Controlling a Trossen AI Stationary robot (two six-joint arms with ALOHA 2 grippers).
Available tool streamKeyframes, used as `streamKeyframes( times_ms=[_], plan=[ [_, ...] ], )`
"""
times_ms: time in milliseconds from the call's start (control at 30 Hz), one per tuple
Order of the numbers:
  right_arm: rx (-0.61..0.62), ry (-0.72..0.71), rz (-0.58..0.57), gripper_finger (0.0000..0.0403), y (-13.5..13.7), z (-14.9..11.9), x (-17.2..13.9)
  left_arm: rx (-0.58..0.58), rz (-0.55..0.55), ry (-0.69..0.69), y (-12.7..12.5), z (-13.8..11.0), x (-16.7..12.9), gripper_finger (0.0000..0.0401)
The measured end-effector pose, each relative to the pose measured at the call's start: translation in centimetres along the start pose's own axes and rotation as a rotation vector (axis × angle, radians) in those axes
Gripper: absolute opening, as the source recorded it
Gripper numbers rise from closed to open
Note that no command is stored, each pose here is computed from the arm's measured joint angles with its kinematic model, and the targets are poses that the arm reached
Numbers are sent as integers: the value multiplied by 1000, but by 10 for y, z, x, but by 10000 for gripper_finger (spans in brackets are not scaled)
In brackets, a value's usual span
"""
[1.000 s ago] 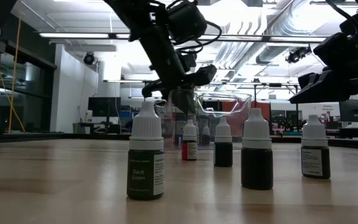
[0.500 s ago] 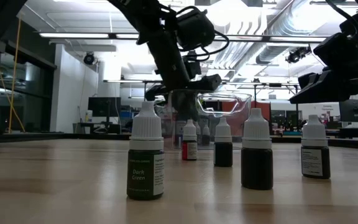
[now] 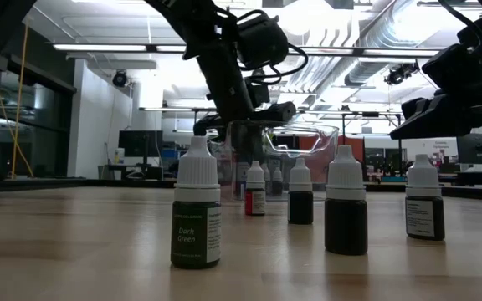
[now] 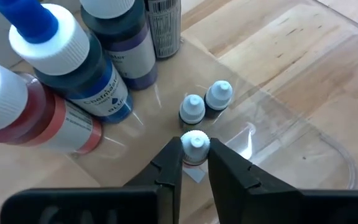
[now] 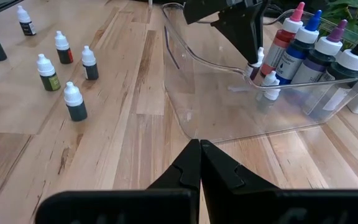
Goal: Pick & Place food coloring
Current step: Put the small orange food coloring bottle into the transparent bin, then put the small blue food coloring bottle into the transparent bin
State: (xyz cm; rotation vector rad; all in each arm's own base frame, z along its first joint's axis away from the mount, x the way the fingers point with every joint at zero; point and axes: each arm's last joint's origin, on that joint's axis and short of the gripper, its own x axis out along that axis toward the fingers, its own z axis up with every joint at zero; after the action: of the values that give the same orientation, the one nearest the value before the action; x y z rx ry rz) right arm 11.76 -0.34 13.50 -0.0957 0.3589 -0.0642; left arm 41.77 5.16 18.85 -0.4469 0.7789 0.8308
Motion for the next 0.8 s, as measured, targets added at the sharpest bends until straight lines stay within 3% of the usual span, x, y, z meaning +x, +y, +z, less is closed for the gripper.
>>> streamKeyframes(
  times_ms=[233,800],
  plan=[
    [0,0,0,0,0,0,0,-6,0,2,2,2,1,93],
    [0,0,0,0,0,0,0,-8,-3,-2,2,2,1,97]
  ],
)
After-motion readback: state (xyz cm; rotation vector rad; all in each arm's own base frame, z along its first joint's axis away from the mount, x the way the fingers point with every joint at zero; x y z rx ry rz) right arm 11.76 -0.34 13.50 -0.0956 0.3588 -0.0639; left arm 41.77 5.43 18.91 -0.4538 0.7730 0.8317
